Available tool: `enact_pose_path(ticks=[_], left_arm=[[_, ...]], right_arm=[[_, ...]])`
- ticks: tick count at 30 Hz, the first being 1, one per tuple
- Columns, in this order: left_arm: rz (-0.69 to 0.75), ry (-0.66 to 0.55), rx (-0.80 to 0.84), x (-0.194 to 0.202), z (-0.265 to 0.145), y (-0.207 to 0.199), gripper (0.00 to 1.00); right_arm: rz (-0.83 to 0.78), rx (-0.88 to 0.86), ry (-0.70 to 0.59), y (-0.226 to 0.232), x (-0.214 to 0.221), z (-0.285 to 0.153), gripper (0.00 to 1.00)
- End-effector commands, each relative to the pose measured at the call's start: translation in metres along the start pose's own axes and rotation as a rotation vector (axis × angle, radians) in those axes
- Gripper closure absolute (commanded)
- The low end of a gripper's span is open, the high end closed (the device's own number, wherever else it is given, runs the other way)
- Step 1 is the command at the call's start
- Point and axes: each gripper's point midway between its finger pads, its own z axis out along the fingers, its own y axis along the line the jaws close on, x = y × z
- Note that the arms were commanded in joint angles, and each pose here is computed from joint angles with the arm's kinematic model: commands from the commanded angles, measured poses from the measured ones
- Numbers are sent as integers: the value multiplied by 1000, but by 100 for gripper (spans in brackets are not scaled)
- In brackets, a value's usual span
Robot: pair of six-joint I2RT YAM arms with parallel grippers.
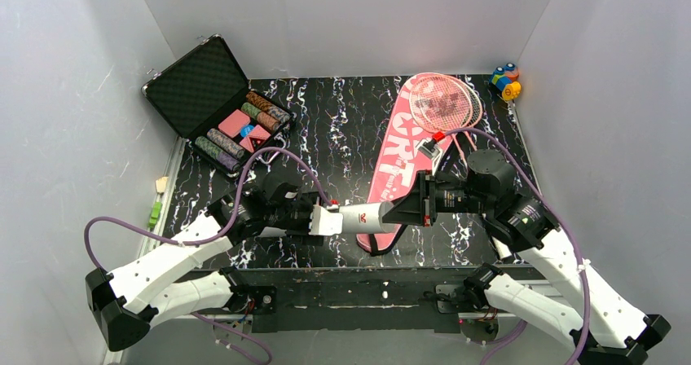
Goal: Pack up the badminton gear
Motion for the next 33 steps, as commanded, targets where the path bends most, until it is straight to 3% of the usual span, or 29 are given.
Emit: enact_pose_path(ticks=[1,24,29,33], left_arm=[[28,-50,-26,-12,-2,6,49],[29,-61,-35,-15,-6,7,49],[32,-62,-32,-15,-6,6,49],[29,-65,-28,-16,-6,5,49]], right_arm=[[-43,-61,-15,14,-5,3,99],[-54,8,-49,-5,-7,10,99],[-63,-24,-61,1,-8,9,83],[-68,-38,-81,6,-10,6,65]])
